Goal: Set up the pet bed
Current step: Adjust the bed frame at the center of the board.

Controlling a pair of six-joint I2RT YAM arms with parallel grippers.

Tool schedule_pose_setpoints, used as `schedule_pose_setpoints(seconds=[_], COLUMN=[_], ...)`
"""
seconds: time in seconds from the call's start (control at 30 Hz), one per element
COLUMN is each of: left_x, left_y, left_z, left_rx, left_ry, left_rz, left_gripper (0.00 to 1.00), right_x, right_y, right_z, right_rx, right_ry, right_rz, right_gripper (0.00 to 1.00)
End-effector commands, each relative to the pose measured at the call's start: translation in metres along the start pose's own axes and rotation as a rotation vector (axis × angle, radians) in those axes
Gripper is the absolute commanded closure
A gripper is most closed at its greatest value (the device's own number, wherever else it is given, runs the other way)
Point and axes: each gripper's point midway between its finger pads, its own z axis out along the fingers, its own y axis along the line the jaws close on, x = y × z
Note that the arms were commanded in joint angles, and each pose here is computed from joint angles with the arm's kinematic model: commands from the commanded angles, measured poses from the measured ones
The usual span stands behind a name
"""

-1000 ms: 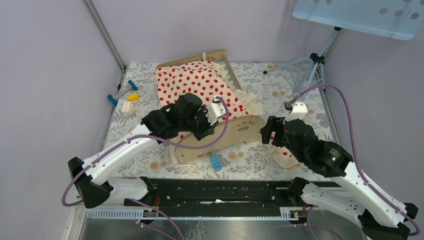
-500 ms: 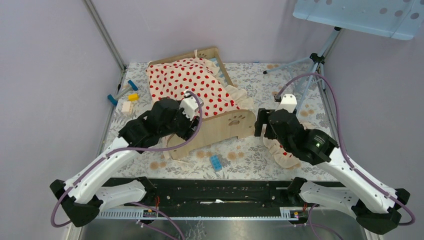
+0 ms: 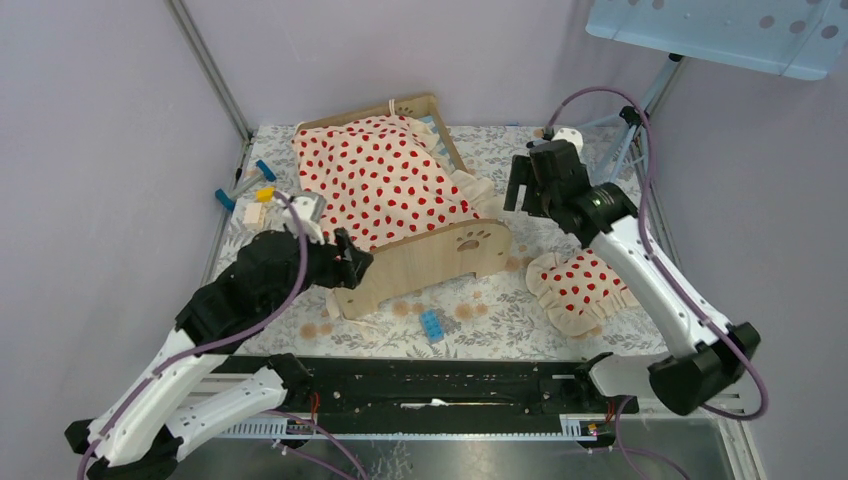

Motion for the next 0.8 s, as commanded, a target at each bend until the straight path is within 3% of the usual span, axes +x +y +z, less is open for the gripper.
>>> schedule_pose_setpoints(seconds=[0.0,0.2,0.77], left_x=[-0.008,0.009,0.020], left_y=[0.016,0.027,0.028], left_z=[-0.016,-0.025,-0.016], left_rx=[-0.083,-0.119,-0.117], left_ry=[-0.109,-0.087,-0.063], left_rz=[-0.230,-0.258,-0.235], left_gripper=[0.28,0.29,0.31], right_x=[-0.015,-0.006,0.006], right_y=[0.027,0.028,0.019], right_z=[0.021,0.048,0.048], right_rx=[-0.125,-0.115,-0.100], right_ry=[0.051,0.108,0.112], right_rz=[-0.034,-0.022,-0.038], right_gripper=[0.10,0.13,0.14])
